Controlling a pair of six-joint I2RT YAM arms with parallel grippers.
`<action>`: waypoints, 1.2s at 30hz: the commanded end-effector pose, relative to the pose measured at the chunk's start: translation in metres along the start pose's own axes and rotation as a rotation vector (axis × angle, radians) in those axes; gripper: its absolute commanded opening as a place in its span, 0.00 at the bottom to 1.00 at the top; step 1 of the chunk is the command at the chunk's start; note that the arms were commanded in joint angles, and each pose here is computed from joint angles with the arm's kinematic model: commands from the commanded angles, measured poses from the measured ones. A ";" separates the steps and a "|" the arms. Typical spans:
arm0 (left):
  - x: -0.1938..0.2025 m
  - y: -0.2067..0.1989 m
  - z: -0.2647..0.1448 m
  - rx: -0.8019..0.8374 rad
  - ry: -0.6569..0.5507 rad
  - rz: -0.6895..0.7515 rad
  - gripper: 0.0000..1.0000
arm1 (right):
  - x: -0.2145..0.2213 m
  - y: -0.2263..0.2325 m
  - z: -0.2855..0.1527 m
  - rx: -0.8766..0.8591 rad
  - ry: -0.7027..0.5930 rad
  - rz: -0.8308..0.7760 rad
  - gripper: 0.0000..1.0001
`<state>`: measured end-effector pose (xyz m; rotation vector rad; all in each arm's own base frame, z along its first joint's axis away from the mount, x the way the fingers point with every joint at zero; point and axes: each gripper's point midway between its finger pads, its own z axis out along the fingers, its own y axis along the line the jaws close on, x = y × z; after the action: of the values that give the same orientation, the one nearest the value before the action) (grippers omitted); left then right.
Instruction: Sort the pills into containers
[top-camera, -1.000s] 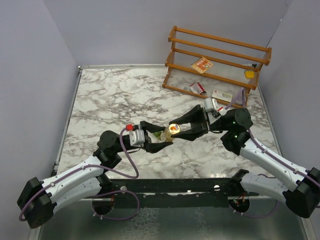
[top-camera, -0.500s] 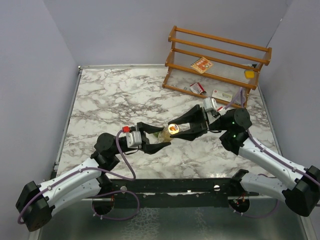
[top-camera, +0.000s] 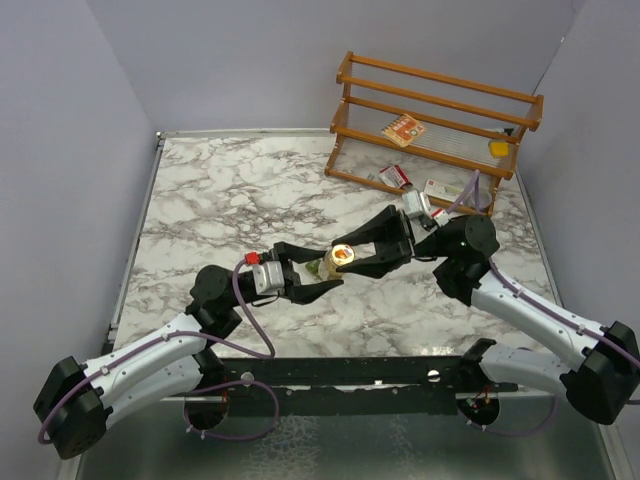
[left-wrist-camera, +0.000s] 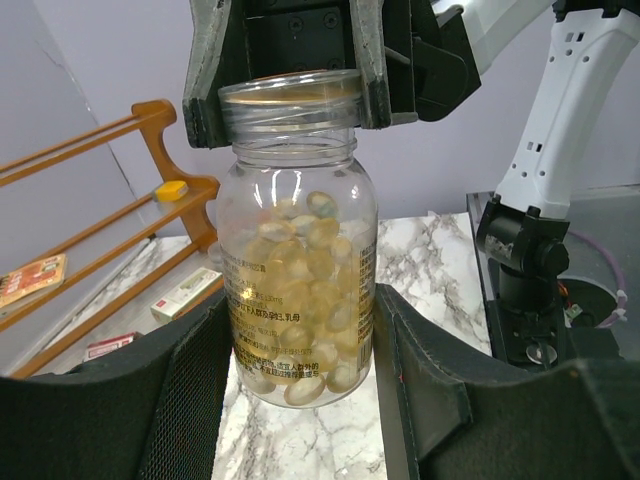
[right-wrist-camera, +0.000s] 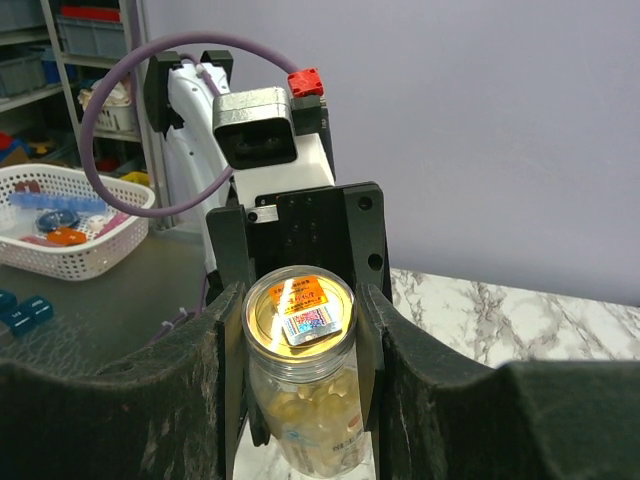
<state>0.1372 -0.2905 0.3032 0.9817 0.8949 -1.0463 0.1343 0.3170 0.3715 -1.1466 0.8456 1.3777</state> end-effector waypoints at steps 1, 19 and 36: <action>-0.062 -0.001 0.007 0.030 -0.178 0.144 0.00 | 0.005 -0.007 0.003 0.027 0.030 0.014 0.01; -0.068 0.013 0.008 -0.041 -0.168 0.160 0.00 | 0.011 -0.031 -0.003 0.181 0.083 0.002 0.01; -0.068 0.034 0.013 -0.129 -0.154 0.170 0.00 | 0.021 -0.056 -0.008 0.304 0.110 -0.018 0.01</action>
<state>0.1644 -0.2864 0.3153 0.8946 0.9375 -0.9287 0.1682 0.3193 0.3804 -1.0518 0.9301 1.1769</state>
